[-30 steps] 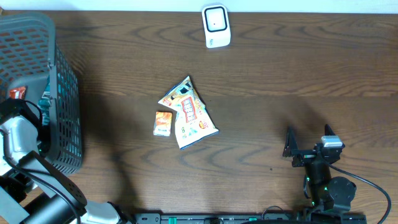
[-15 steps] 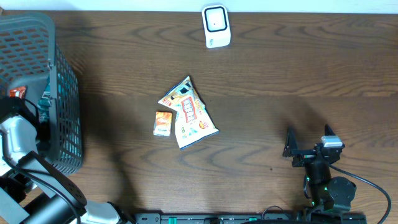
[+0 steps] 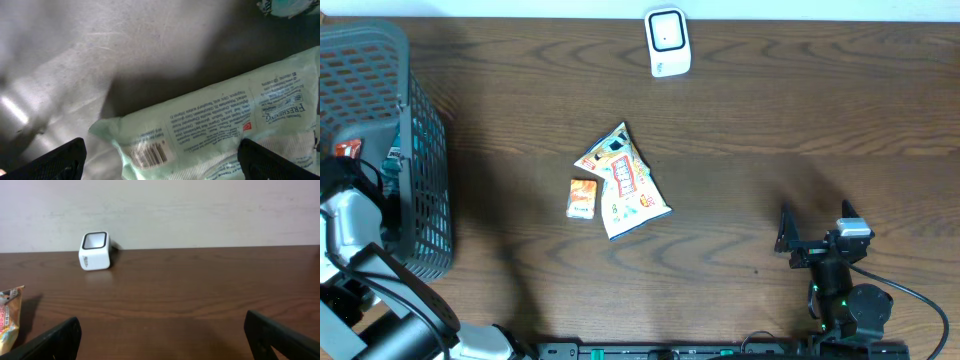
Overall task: Scan the item barcode
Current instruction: 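Return the left gripper into the basket toward the wet-wipe pack, then grasp the light-green wet-wipe pack in the basket and lift it out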
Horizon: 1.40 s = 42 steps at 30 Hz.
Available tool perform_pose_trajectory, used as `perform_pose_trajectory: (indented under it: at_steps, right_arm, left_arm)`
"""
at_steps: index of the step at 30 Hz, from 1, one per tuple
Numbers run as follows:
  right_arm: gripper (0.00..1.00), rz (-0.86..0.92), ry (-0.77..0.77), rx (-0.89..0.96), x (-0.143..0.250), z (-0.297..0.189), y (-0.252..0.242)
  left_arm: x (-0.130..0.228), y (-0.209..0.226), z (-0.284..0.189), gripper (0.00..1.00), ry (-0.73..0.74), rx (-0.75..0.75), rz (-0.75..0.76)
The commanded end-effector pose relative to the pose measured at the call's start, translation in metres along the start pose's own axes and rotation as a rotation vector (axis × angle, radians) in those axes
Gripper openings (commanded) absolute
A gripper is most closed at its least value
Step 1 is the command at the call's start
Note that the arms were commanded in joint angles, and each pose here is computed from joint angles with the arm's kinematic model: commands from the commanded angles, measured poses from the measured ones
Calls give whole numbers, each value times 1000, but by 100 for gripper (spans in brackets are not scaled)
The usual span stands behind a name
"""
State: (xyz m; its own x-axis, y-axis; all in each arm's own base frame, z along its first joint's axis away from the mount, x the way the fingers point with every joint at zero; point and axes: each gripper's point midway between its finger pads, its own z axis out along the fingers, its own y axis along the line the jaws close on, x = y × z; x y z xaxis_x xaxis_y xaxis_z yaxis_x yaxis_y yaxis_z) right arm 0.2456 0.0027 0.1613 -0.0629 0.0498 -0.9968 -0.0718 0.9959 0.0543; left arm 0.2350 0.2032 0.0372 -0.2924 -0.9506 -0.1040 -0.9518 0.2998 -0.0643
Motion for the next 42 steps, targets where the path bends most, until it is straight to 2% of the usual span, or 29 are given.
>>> perform_pose_trajectory:
  at_steps: [1,2,4,6,8,15,22,28,34,39,42]
  right_arm:
    - [99,9,-3,-3,0,0,1]
    - [99,9,-3,-3,0,0,1]
    - [99,9,-3,-3,0,0,1]
    - [99,9,-3,-3,0,0,1]
    - [99,9,-3,-3,0,0,1]
    - [99,9,-3,-3,0,0,1]
    - [99,9,-3,-3,0,0,1]
    - [99,9,-3,-3,0,0,1]
    - [99,9,-3,-3,0,0,1]
    - [99,9,-3,-3,0,0,1]
    - [99,9,-3,-3,0,0,1]
  left_arm:
    - [30,11,22,98,96,-8,15]
    - [35,13,27,94,109,-12,6]
    - [40,17,31,57,121,-21,-5]
    - [40,17,32,30,117,-18,-4]
    - [37,15,31,8,108,-14,-4]
    - [7,1,3,7,24,36,-14]
    - [-58,-15,-111,7,-204,156,-61]
    - [-76,-21,-212,7,-428,285,-69]
    - [-34,-49,-281,7,-463,579,15]
    - [26,-82,-335,8,-444,841,186]
    - [63,-99,-363,7,-472,942,328]
